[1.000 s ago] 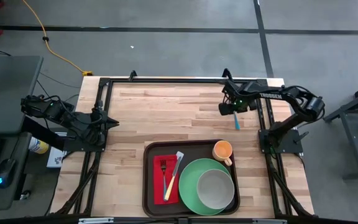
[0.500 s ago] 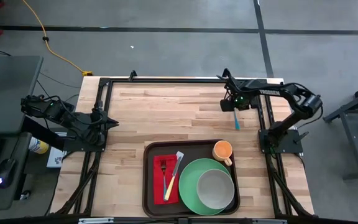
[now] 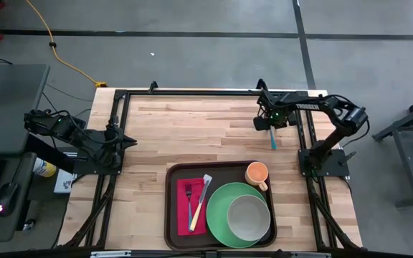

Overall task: Set up tray
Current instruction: Put the blue spoon on the red napkin to the left of the blue fork

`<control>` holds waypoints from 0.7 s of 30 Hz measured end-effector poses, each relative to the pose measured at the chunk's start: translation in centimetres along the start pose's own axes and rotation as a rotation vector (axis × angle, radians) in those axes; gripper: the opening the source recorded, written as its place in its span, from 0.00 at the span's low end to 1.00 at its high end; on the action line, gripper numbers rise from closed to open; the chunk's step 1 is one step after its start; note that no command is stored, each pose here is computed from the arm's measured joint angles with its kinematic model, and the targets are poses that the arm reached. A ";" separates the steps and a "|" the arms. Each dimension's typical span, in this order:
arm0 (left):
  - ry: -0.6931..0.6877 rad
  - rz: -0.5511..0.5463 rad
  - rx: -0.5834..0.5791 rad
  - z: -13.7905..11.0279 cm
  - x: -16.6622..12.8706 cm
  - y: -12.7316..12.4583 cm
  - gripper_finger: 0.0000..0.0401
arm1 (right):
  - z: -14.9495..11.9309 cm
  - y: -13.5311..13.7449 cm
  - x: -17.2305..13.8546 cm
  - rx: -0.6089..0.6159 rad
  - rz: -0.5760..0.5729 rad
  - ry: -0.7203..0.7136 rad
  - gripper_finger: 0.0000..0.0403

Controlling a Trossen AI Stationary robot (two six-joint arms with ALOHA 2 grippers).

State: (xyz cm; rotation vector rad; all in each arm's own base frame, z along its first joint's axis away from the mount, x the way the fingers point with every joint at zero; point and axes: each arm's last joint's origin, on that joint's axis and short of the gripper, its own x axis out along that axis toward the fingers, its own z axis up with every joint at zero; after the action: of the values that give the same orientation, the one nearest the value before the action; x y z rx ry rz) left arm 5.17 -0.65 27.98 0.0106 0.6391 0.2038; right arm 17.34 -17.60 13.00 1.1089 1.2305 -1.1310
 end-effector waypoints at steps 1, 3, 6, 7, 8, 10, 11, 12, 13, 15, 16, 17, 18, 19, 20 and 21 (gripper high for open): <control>0.000 0.000 0.000 0.0 0.0 0.0 0.17 | 0.0 0.0 0.0 0.005 0.003 -0.001 0.42; 0.000 0.000 0.000 0.0 0.0 0.0 0.17 | 0.0 0.1 0.0 0.007 0.010 0.000 0.39; 0.000 0.000 0.000 0.0 0.0 0.0 0.17 | -0.1 0.2 0.1 0.003 0.016 0.003 0.34; 0.000 -0.001 0.000 0.0 0.0 0.0 0.17 | -0.2 0.3 0.1 -0.002 0.015 0.003 0.33; 0.000 0.000 0.000 0.0 0.0 0.0 0.17 | -0.2 0.4 0.1 -0.008 0.013 0.001 0.31; 0.000 -0.001 0.000 0.0 0.0 0.0 0.17 | -0.4 0.6 0.1 -0.017 0.008 -0.005 0.28; 0.000 -0.001 0.000 0.0 0.0 0.0 0.17 | -0.4 0.7 0.1 -0.022 0.009 -0.006 0.27; 0.000 -0.001 0.000 0.0 0.0 0.0 0.17 | -0.5 0.8 0.1 -0.026 0.010 -0.009 0.26; 0.000 -0.001 0.000 0.0 0.0 0.0 0.17 | -0.5 0.9 0.1 -0.030 0.011 -0.010 0.25; 0.000 -0.001 0.000 0.0 0.0 0.0 0.17 | -0.6 1.0 0.1 -0.037 0.015 -0.015 0.23; 0.000 -0.001 0.000 0.0 0.0 0.0 0.17 | -0.6 1.1 0.1 -0.038 0.018 -0.018 0.23; 0.000 -0.001 0.000 0.0 0.0 0.0 0.17 | -0.6 1.2 0.1 -0.033 0.021 -0.021 0.22; 0.000 -0.001 0.000 0.0 0.0 0.0 0.17 | -0.7 1.3 0.1 -0.029 0.024 -0.025 0.22; 0.000 -0.001 0.000 0.0 0.0 0.0 0.17 | -0.7 1.4 0.1 -0.028 0.028 -0.029 0.21; 0.001 -0.001 0.000 0.0 0.0 0.0 0.17 | -0.7 1.5 0.1 -0.030 0.034 -0.035 0.21; 0.001 -0.001 0.001 0.0 0.0 0.0 0.17 | -0.7 1.6 0.1 -0.031 0.039 -0.039 0.21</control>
State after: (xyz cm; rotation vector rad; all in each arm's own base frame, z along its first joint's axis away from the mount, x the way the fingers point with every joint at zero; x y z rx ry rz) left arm 5.17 -0.65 27.98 0.0109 0.6402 0.2031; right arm 18.85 -16.77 12.93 1.0778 1.1879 -1.0958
